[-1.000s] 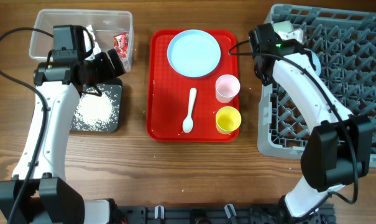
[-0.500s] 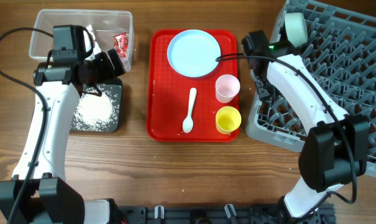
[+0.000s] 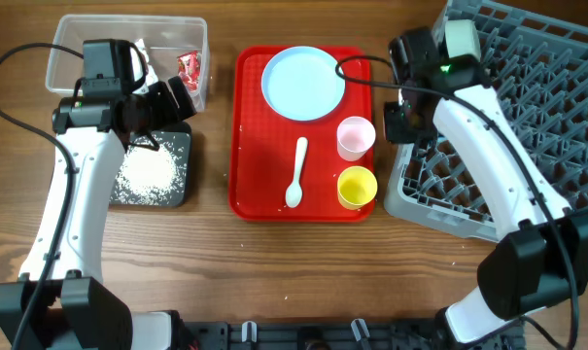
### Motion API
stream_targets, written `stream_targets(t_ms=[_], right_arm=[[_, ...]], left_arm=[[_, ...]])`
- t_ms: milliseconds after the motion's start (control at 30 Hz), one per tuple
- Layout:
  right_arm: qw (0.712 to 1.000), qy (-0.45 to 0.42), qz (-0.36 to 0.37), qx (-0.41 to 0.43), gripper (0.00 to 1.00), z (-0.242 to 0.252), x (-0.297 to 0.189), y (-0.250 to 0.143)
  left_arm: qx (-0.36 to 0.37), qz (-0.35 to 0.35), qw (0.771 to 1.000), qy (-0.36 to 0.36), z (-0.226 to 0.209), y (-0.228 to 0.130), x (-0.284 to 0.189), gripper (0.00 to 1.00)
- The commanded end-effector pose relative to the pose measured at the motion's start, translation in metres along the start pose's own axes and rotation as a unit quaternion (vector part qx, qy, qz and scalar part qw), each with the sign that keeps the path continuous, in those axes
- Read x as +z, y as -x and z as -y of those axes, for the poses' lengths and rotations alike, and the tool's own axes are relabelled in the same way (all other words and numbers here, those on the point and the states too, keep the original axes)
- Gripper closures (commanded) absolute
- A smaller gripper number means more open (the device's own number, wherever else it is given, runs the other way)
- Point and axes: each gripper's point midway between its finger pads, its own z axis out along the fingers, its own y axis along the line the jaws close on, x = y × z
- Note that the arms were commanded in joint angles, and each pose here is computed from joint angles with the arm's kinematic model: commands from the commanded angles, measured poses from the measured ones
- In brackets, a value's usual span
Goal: Sort waste into correct bins and load items into the dishwasher rack
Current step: 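Release the blue bowl in the rack and lift the right gripper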
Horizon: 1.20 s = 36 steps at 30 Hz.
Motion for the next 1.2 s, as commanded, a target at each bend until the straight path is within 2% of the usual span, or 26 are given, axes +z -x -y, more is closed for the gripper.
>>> stream_targets(t_ms=[0,233,400,633,833,1033,1167], right_arm=[[0.999,0.038,-0.027,0.009,0.96,-0.027,0.018,-0.017],[0.997,0.024,-0.072,0.018,0.96,-0.024,0.031,-0.044],[0.995,-0.018,-0.099,0.026,0.96,-0.008,0.029,-0.059],[0.994,-0.025,-0.105,0.026,0.96,-0.006,0.028,-0.062],[0.996,0.006,-0.079,0.028,0.96,-0.018,0.031,-0.048],[0.993,-0.008,-0.117,0.028,0.96,-0.013,0.046,-0.074],[0.992,-0.019,-0.119,0.035,0.96,-0.009,0.047,-0.076]], left_arm=[[-0.006,0.006,1.0,-0.008,0.002,0.005,-0.004,0.0],[-0.006,0.006,1.0,-0.008,0.002,0.005,-0.004,0.0],[-0.006,0.006,1.0,-0.008,0.002,0.005,-0.004,0.0],[-0.006,0.006,1.0,-0.008,0.002,0.005,-0.004,0.0],[-0.006,0.006,1.0,-0.008,0.002,0.005,-0.004,0.0],[-0.006,0.006,1.0,-0.008,0.002,0.005,-0.004,0.0],[-0.006,0.006,1.0,-0.008,0.002,0.005,-0.004,0.0]])
